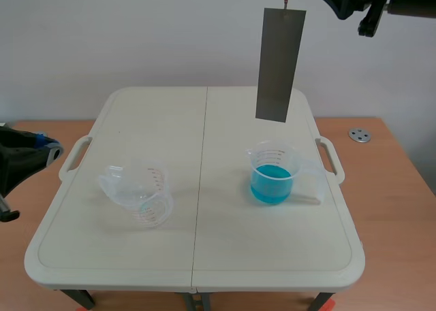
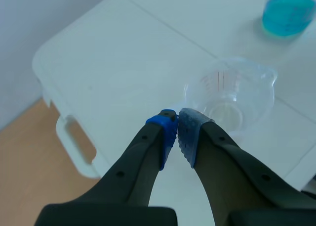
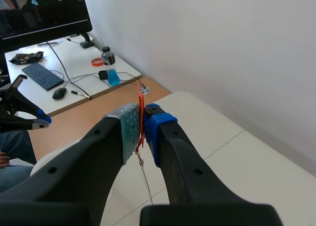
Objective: Hold the metal plate by the orange handle, dip it into the blue solution, take it out and point at it, then put the plate back in the beaker on the left.
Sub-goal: 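Move the plate over the blue solution, then point at the plate with the left hand, then lower the plate into the blue solution, then hold the plate still in the solution, then raise the plate and point at it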
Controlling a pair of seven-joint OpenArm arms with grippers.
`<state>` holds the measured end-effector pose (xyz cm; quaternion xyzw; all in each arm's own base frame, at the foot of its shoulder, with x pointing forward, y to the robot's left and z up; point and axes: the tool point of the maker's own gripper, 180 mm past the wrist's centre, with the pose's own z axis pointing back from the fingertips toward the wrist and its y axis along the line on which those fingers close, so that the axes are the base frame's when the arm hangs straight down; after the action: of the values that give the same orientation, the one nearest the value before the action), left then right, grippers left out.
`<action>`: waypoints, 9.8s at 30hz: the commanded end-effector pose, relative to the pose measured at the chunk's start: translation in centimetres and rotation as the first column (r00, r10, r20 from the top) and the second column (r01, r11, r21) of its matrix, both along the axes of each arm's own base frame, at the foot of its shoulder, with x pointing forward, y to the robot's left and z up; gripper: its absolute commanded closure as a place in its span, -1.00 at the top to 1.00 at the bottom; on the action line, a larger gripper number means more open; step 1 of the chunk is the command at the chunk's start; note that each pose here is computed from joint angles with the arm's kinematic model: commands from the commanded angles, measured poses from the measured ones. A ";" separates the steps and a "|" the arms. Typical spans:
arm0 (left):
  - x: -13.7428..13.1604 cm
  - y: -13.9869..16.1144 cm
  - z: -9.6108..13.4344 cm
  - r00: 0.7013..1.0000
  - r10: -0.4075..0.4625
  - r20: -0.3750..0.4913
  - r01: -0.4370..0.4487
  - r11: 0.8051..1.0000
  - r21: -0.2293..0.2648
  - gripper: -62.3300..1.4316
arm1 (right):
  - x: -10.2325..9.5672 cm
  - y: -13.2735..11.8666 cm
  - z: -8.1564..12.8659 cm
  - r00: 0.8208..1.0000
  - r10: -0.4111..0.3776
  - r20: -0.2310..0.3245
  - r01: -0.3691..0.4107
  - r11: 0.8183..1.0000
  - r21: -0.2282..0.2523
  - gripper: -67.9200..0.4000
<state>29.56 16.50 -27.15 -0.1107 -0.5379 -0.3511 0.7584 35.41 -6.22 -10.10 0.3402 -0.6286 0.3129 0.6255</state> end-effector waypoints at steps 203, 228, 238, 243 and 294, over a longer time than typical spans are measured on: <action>-32.4 10.6 -18.8 0.676 0.514 -0.528 -0.310 0.848 0.429 -0.77 | 3.4 -1.8 -16.8 0.937 -0.204 -0.284 0.177 0.977 -0.119 -0.95; -32.4 10.6 -18.8 0.676 0.514 -0.528 -0.310 0.848 0.429 -0.77 | 3.4 -1.8 -16.7 0.937 -0.202 -0.286 0.179 0.978 -0.106 -0.95; -32.5 10.6 -18.8 0.676 0.514 -0.528 -0.310 0.848 0.429 -0.77 | 3.3 -2.1 -15.2 0.936 -0.185 -0.299 0.177 0.983 -0.054 -0.95; -32.5 10.6 -18.8 0.676 0.514 -0.528 -0.310 0.848 0.429 -0.77 | 3.1 -1.9 -14.0 0.940 -0.157 -0.305 0.152 0.988 -0.038 -0.95; -4.3 21.8 2.1 0.882 0.442 0.165 -0.469 0.859 0.205 -0.77 | 0.1 -2.7 -0.9 0.989 0.008 -0.149 0.017 0.987 0.163 -0.95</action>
<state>24.61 39.14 -25.79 0.1414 -0.5260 -0.2276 0.8071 35.54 -8.68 -13.22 0.4088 -0.5820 0.2242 0.6663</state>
